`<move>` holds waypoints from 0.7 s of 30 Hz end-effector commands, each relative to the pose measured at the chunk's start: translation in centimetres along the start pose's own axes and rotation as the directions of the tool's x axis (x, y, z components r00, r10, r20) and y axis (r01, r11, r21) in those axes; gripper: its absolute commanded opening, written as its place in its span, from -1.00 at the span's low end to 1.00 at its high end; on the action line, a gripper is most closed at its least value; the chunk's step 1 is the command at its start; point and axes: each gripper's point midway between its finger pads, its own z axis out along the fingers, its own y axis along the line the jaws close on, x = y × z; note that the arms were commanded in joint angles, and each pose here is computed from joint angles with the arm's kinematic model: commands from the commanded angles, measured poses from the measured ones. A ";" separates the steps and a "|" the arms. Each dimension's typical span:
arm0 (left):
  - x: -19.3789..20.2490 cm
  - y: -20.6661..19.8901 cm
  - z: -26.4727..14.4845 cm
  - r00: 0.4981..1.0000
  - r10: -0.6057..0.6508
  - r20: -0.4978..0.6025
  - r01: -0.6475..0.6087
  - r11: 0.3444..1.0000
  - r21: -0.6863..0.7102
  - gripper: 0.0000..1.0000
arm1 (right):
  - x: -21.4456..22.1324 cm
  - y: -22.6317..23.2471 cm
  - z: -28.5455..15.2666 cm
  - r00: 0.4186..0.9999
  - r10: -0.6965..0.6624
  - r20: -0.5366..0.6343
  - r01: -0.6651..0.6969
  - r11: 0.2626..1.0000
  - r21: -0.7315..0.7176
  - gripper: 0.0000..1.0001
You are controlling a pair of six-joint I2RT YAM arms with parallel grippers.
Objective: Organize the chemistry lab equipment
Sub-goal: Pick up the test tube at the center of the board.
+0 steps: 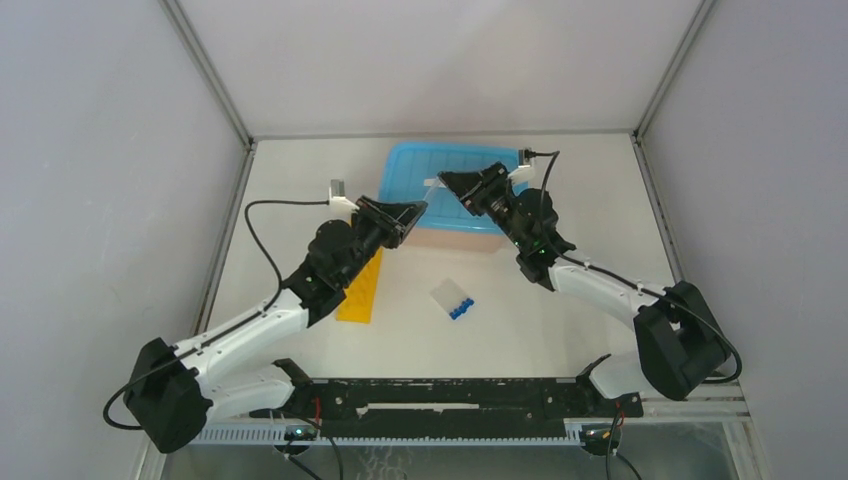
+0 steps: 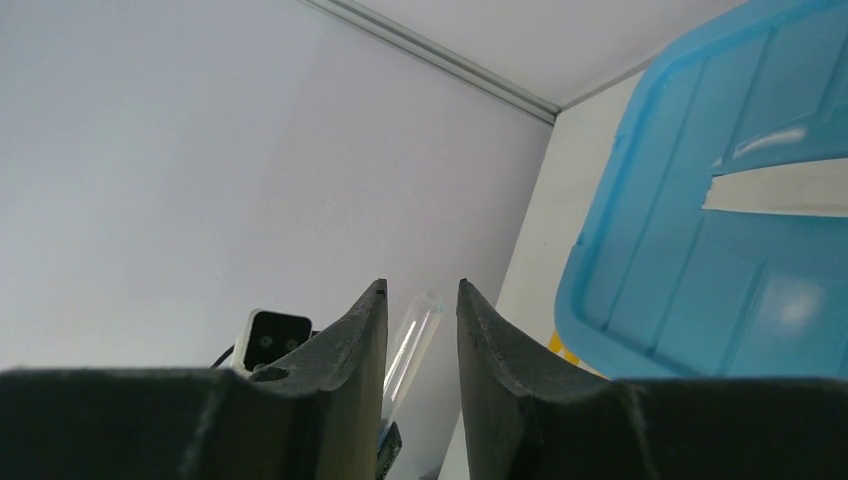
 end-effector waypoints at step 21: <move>-4.9 -0.8 -5.6 0.947 0.320 0.017 -0.299 0.903 -0.309 -1.00 | -5.7 -1.7 -3.5 0.921 -0.390 0.011 0.368 0.877 0.308 -0.24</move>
